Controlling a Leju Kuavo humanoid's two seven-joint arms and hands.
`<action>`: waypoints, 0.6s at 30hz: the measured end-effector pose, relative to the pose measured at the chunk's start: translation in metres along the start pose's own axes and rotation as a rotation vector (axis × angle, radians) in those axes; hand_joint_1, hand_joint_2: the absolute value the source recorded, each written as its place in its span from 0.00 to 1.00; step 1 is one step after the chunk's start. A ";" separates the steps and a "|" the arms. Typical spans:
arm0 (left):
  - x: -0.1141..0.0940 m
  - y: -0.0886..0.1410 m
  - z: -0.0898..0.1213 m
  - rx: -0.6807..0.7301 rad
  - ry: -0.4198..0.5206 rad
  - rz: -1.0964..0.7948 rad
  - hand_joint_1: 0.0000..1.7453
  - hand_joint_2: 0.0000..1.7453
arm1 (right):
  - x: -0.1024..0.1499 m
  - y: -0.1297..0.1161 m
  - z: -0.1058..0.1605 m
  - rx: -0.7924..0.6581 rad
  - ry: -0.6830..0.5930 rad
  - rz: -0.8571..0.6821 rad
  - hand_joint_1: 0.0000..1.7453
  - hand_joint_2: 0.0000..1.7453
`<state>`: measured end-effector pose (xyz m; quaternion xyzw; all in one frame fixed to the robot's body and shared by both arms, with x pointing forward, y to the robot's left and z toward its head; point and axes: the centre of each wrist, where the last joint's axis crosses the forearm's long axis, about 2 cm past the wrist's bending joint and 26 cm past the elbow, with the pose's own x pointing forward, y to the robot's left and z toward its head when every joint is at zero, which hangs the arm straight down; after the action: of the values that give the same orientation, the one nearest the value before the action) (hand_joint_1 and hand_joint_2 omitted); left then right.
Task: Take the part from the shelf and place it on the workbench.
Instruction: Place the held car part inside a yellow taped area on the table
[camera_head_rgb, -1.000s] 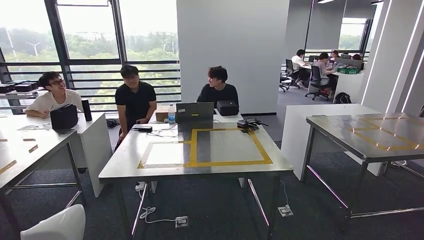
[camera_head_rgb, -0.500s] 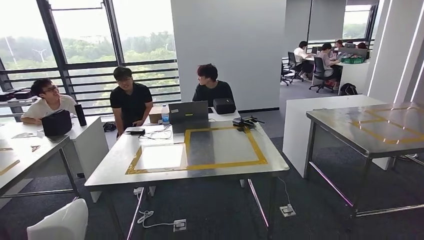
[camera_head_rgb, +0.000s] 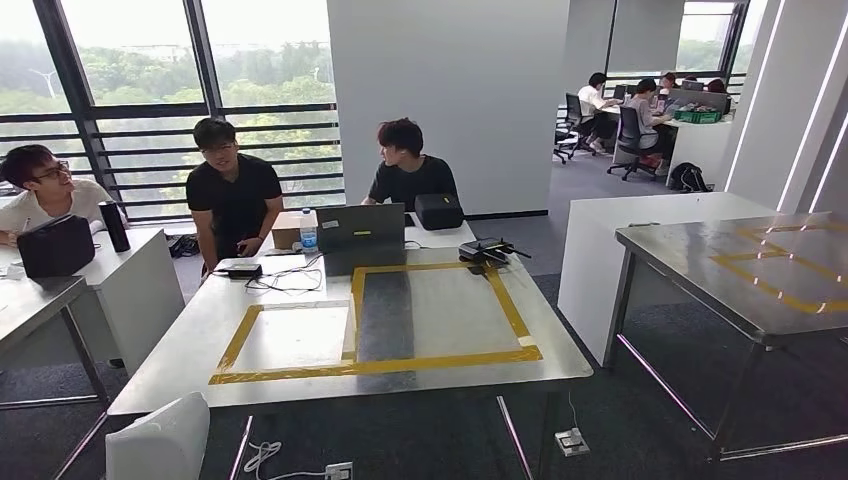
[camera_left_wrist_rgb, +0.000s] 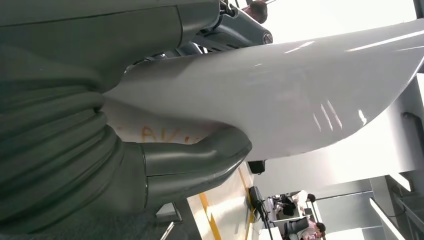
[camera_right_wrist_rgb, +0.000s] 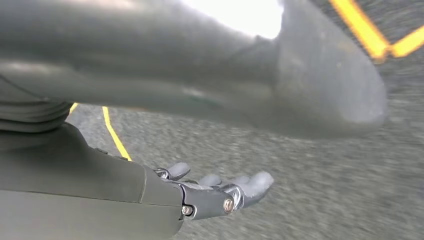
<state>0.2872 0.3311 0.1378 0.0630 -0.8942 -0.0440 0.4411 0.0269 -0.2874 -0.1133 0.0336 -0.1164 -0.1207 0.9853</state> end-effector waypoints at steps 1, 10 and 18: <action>0.000 -0.001 0.002 -0.002 0.008 0.002 1.00 1.00 | -0.001 -0.001 0.000 -0.001 0.002 0.001 0.00 0.00; 0.002 -0.015 0.008 -0.017 0.026 0.018 1.00 1.00 | -0.016 -0.004 0.003 -0.006 0.040 0.004 0.00 0.00; 0.008 -0.017 0.002 -0.036 0.010 -0.007 1.00 1.00 | -0.003 -0.004 0.001 -0.004 0.023 0.020 0.00 0.00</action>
<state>0.2820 0.3133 0.1409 0.0586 -0.8909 -0.0615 0.4463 0.0225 -0.2904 -0.1137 0.0319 -0.1050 -0.1110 0.9877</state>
